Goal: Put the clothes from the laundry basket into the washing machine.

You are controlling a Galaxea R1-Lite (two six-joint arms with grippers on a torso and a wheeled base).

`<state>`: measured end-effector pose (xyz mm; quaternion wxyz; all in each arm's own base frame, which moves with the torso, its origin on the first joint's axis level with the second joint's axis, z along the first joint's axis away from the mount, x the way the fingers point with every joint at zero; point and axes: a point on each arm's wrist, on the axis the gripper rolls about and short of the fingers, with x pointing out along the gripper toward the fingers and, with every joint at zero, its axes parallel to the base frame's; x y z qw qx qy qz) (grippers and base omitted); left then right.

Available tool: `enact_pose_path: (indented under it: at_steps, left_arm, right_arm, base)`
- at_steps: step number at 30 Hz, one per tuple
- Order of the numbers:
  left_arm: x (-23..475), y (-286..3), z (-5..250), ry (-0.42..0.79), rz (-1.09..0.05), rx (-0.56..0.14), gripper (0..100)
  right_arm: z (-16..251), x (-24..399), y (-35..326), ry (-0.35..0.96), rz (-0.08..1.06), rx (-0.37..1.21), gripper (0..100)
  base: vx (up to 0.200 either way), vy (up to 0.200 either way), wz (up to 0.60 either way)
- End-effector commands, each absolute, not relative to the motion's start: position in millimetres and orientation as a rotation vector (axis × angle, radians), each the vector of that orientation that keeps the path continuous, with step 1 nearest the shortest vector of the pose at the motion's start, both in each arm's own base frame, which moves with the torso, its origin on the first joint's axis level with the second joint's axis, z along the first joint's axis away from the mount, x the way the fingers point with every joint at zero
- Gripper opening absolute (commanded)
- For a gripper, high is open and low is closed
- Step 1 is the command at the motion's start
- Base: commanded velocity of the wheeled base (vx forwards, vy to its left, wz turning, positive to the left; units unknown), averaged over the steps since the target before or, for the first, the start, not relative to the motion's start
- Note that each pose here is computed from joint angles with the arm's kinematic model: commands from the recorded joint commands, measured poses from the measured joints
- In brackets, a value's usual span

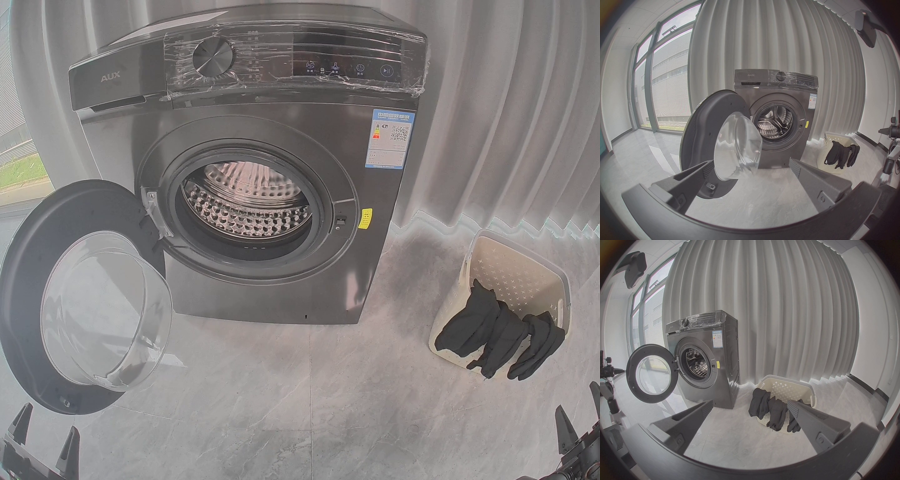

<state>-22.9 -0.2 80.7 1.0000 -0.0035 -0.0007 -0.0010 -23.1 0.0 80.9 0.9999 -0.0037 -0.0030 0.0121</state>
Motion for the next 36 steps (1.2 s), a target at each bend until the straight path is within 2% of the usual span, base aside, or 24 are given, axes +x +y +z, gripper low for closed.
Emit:
enact_pose_path:
  at_steps: [1,17,29,36]
  left_arm:
    - [-22.6,-0.2,75.5,0.003,-0.002,-0.008,100]
    - [-22.6,-0.2,75.5,0.003,0.0,-0.006,100]
    - [-22.6,-0.2,75.5,0.003,0.002,-0.008,100]
    - [-22.6,-0.2,75.5,0.003,0.0,-0.008,100]
  right_arm:
    - [75.8,-22.1,0.0,0.008,0.025,-0.008,100]
    - [75.8,-22.1,0.0,0.008,0.025,-0.008,100]
    - [75.8,-22.1,0.0,0.008,0.025,-0.008,100]
    - [75.8,-22.1,0.0,0.008,0.026,-0.008,100]
  base:
    - [0.0,0.0,0.0]
    - [0.0,0.0,0.0]
    - [0.0,-0.2,0.0]
    - [0.0,0.0,0.0]
